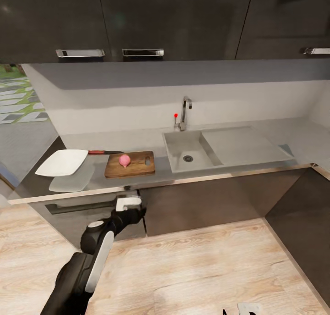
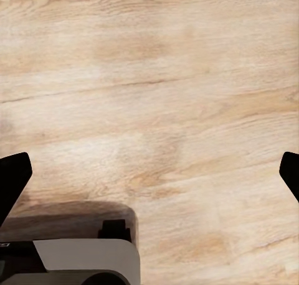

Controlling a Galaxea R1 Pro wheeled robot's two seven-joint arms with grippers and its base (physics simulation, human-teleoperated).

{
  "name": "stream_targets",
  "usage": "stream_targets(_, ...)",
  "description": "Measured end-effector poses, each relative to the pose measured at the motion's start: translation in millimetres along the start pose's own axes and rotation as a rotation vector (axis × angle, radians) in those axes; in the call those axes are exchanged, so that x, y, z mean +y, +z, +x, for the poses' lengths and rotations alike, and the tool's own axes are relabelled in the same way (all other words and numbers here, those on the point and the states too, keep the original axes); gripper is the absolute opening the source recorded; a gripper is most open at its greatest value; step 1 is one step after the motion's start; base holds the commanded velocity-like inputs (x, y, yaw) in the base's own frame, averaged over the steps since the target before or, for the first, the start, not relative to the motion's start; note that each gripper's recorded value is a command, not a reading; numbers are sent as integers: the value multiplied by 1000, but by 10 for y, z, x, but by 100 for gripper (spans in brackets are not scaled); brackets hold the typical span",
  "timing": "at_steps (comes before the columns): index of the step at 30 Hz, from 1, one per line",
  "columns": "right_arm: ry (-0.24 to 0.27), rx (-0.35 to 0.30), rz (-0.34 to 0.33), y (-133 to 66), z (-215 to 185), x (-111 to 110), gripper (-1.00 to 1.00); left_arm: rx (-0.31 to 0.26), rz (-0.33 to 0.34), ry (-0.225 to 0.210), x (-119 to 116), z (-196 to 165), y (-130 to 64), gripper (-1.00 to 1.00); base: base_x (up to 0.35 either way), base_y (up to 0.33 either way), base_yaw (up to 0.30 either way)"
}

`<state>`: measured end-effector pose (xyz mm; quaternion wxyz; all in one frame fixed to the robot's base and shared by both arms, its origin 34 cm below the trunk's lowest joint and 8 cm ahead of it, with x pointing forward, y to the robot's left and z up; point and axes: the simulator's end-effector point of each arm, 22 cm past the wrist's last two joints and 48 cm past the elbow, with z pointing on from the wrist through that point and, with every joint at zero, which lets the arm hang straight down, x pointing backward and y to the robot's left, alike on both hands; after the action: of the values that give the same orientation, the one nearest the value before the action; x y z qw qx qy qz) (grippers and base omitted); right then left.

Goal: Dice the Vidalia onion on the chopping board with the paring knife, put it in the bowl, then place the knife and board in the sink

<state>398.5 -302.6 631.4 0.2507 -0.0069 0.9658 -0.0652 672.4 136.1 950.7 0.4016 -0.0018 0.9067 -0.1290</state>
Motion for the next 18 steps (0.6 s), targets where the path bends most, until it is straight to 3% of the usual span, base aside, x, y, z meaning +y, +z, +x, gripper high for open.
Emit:
stream_targets(4, -1, -1, -1, -1, -3, 4, 100, -38, -31, -13, 191, 490, -102, 100, 0, 0, 0)
stream_targets(7, -1, -3, -2, 0, -10, 17, 100, -96, -71, -7, 441, 948, -317, 100, 0, 0, 0)
stream_targets(12, -2, -6, -6, 0, -21, 42, 100, -129, -106, 6, 661, 1396, -602, 100, 0, 0, 0)
stream_targets(13, -2, -7, -7, 0, -24, 43, 100, -131, -110, 8, 686, 1451, -641, 100, 0, 0, 0)
stream_targets(14, -2, -15, -6, 7, -60, 37, 100, -138, -126, 19, 789, 1717, -827, 100, 0, 0, 0)
stream_targets(18, -1, -47, 1, 21, -184, 7, 100, -83, -144, 28, 877, 2138, -992, 100, 0, 0, 0)
